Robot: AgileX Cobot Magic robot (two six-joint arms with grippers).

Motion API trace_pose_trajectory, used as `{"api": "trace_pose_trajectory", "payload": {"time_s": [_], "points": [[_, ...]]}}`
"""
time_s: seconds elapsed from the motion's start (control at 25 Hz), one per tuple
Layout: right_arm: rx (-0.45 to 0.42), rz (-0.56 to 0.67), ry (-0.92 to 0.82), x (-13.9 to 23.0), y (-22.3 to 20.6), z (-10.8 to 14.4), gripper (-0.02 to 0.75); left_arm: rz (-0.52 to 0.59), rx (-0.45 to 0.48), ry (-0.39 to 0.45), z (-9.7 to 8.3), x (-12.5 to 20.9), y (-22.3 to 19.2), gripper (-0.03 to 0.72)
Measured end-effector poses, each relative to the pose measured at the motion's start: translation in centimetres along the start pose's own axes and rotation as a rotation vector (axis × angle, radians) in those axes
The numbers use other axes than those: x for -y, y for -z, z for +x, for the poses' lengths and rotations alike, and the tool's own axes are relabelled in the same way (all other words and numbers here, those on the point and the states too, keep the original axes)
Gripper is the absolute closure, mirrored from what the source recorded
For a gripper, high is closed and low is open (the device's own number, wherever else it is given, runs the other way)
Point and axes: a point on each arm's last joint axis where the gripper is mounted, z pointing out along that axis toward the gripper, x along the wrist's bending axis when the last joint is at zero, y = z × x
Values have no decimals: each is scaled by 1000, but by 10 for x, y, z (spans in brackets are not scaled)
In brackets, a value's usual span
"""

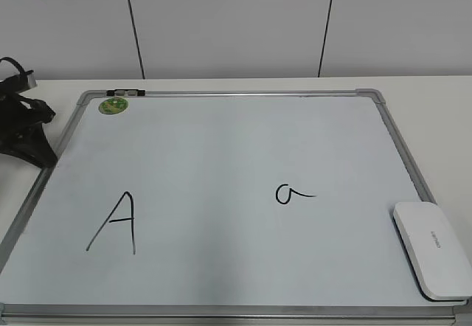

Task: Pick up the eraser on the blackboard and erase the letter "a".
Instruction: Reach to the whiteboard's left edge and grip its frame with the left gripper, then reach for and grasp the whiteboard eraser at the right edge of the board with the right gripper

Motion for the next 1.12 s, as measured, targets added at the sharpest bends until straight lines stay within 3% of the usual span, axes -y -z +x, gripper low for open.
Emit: {"api": "trace_pose_trajectory", "payload": {"time_s": [0.36,0.6,0.84,1.12], "points": [[77,137,101,-85,-14,-7,151,1,-1,-1,0,0,0,655],[29,248,91,-124,-50,-2,151,2,-1,-1,0,0,0,656],[-96,499,12,-140,-97,13,151,2,-1,-1,0,0,0,655],[-117,756,10,-128,-173,20,151,2,-1,-1,0,0,0,655]]}}
